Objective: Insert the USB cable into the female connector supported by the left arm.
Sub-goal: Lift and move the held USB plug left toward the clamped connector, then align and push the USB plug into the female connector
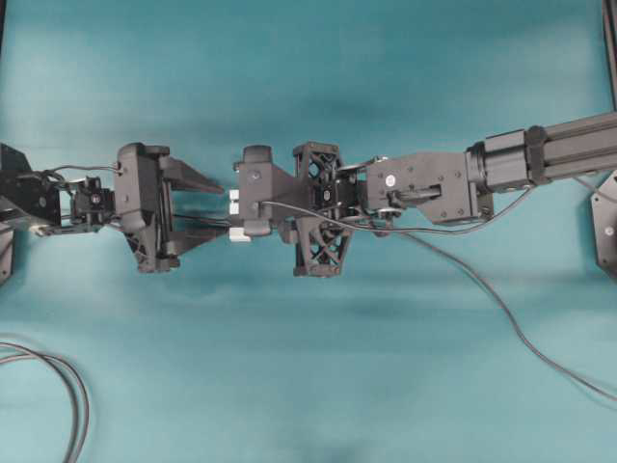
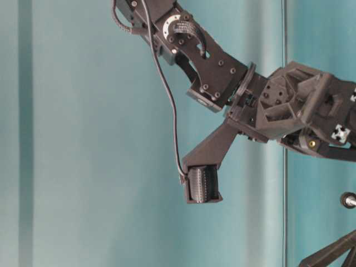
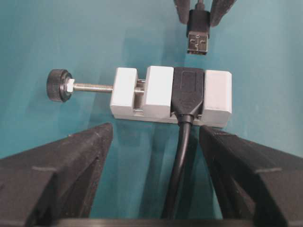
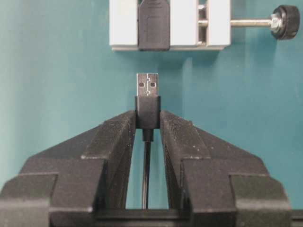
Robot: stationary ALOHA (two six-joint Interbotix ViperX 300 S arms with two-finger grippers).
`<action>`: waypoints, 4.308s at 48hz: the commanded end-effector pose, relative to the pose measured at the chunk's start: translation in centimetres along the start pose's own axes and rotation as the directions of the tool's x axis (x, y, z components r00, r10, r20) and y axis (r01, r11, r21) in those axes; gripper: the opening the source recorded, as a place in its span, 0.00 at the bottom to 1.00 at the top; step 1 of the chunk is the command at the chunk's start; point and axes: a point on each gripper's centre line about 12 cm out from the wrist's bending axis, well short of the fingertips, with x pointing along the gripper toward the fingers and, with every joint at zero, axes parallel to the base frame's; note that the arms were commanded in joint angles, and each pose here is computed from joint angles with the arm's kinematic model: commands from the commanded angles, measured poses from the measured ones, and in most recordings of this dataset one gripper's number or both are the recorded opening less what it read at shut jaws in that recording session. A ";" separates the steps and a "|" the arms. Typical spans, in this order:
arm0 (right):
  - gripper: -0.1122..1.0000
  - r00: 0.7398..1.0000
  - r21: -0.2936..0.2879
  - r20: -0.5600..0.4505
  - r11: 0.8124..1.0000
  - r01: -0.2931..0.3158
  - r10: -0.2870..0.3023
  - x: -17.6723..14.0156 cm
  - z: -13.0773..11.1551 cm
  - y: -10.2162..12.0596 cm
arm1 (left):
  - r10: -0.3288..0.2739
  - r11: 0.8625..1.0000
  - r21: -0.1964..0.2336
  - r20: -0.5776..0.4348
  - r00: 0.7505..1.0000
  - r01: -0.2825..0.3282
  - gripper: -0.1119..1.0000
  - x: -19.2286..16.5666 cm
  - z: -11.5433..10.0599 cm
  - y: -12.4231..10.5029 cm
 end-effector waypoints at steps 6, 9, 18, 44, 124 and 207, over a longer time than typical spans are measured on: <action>0.29 0.999 0.005 0.047 1.000 0.007 -0.007 -0.6 1.6 -0.5 | 0.005 1.000 0.003 0.024 1.000 -0.005 0.87 0.0 0.6 0.1; 0.29 0.999 0.005 0.047 1.000 0.007 -0.007 -0.6 1.6 -0.5 | 0.005 1.000 0.003 0.024 1.000 -0.005 0.87 0.0 0.6 0.1; 0.29 0.999 0.007 0.050 1.000 0.006 -0.007 -0.4 1.6 -0.5 | 0.005 1.000 0.003 0.024 1.000 -0.005 0.87 0.0 0.6 0.1; 0.29 0.996 0.004 0.085 1.000 0.007 -0.007 -0.4 2.7 -0.5 | 0.005 1.000 0.003 0.026 1.000 -0.005 0.87 0.1 0.7 0.1; 0.29 0.999 -0.003 0.051 1.000 0.002 -0.002 0.0 2.4 0.0 | 0.009 1.000 0.001 0.029 1.000 -0.009 0.87 0.9 1.3 0.3; 0.29 0.999 -0.087 0.048 0.996 0.013 -0.009 -0.5 4.2 -0.3 | -0.058 0.996 0.074 0.003 0.998 0.058 0.83 3.5 2.8 -0.6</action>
